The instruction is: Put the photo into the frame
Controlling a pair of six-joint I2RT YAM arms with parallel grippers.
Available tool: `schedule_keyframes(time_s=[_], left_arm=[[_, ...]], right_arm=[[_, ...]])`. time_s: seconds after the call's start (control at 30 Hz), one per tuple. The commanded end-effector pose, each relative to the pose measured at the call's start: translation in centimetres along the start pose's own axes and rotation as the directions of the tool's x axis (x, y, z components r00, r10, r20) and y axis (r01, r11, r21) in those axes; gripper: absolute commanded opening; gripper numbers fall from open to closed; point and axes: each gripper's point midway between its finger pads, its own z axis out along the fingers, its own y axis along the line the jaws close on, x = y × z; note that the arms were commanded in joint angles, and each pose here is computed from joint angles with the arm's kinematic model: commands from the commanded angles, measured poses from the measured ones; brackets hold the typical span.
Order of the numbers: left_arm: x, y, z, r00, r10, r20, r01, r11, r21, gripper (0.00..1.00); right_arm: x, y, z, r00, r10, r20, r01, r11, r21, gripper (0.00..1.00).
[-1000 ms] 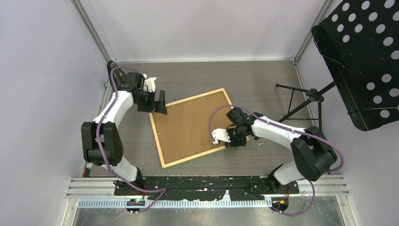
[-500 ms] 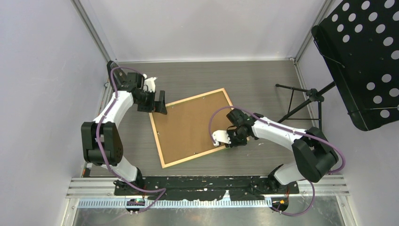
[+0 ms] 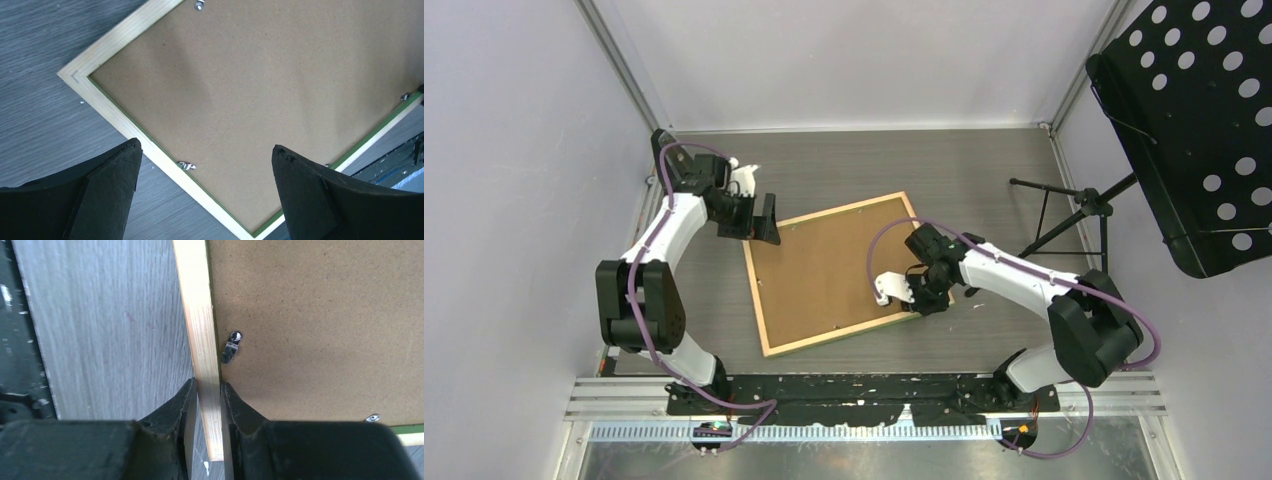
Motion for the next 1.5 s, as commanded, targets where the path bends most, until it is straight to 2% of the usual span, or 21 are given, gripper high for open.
schedule_keyframes(time_s=[0.0,0.2,0.4,0.53,0.77,1.03,1.2,1.47], left_arm=[[-1.2,-2.6,-2.8,0.99,0.133,0.053,-0.136,0.989,0.053,1.0],[0.1,-4.3,-5.3,0.947,0.314,0.063,-0.317,0.947,0.056,1.0],[1.4,-6.8,-8.8,0.871,0.48,0.099,-0.485,0.874,0.032,1.0],[2.8,-8.7,-9.9,0.789,0.605,0.108,-0.608,0.794,-0.002,0.99],[5.1,-10.5,-8.4,0.626,0.773,0.107,-0.764,0.635,-0.114,1.0],[5.5,-12.5,-6.1,0.457,0.881,0.12,-0.86,0.472,-0.194,1.0],[6.4,-13.0,-4.0,0.391,0.917,0.078,-0.89,0.398,-0.22,1.0],[6.1,-13.3,-1.4,0.307,0.948,0.086,-0.893,0.318,-0.317,1.0]], right_arm=[[-3.8,-0.8,-4.0,0.987,0.086,0.134,-0.086,0.996,-0.009,0.06],[-5.5,-2.7,-5.4,0.965,0.195,0.177,-0.195,0.981,-0.014,0.06],[-6.7,-4.1,-5.1,0.937,0.279,0.208,-0.279,0.96,-0.031,0.06],[-7.0,-4.9,-4.9,0.927,0.31,0.213,-0.312,0.95,-0.029,0.05],[-8.0,-5.5,-5.4,0.909,0.341,0.24,-0.342,0.939,-0.04,0.05],[-8.7,-5.9,-5.9,0.896,0.367,0.25,-0.366,0.929,-0.052,0.05],[-9.0,-6.0,-6.1,0.891,0.377,0.253,-0.374,0.925,-0.062,0.06],[-9.4,-6.0,-6.5,0.886,0.387,0.254,-0.38,0.922,-0.079,0.06]])
